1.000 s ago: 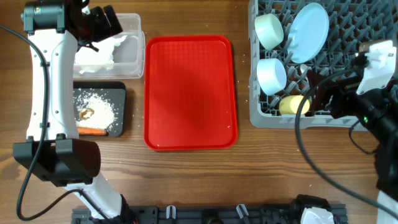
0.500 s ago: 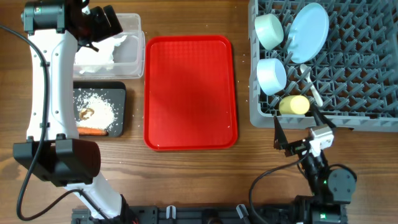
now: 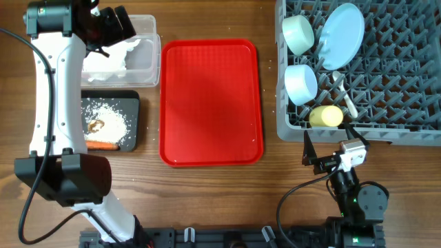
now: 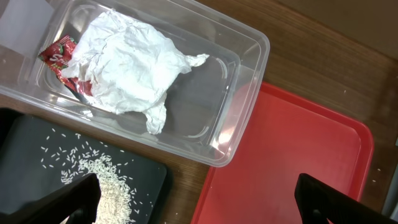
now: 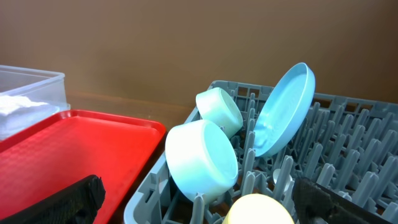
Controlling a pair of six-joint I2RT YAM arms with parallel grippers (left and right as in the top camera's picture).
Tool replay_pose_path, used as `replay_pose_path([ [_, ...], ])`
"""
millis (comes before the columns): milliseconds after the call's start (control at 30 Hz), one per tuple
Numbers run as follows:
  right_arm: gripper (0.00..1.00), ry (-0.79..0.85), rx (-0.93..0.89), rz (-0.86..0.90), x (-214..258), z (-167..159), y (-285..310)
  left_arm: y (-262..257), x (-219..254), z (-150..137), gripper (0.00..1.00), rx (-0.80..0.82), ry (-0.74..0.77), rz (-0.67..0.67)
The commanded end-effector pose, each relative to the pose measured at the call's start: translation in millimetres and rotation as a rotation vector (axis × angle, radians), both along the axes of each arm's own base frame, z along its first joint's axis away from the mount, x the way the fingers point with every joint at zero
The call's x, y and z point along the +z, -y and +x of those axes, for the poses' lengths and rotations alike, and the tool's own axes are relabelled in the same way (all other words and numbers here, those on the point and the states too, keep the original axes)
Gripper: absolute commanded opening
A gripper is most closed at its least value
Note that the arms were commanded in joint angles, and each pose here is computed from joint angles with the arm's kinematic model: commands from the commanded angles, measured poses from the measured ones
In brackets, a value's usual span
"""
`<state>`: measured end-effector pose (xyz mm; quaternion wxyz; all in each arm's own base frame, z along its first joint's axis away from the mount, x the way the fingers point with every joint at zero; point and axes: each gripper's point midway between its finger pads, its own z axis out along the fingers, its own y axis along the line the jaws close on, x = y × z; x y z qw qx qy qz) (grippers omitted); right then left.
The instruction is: Sort waste into correct bins and load items into the dishwasher rack
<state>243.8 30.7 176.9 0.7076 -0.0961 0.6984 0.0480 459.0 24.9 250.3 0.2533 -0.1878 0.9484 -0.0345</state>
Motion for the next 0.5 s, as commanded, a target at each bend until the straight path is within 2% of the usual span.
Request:
replay_pose_path([
  [0,1.00,0.003,-0.014,0.015,1,0,2,-1,3,1,1.00,0.011,0.009,0.008],
  [267,1.00,0.003,-0.014,0.015,1,0,2,-3,15,-6,1.00,0.014,0.029,0.016],
  [367,1.00,0.003,-0.014,0.015,1,0,2,5,56,2,1.00,-0.010,0.193,0.026],
  [467,1.00,0.003,-0.014,0.014,1,0,2,19,96,-8,1.00,-0.080,0.391,0.061],
])
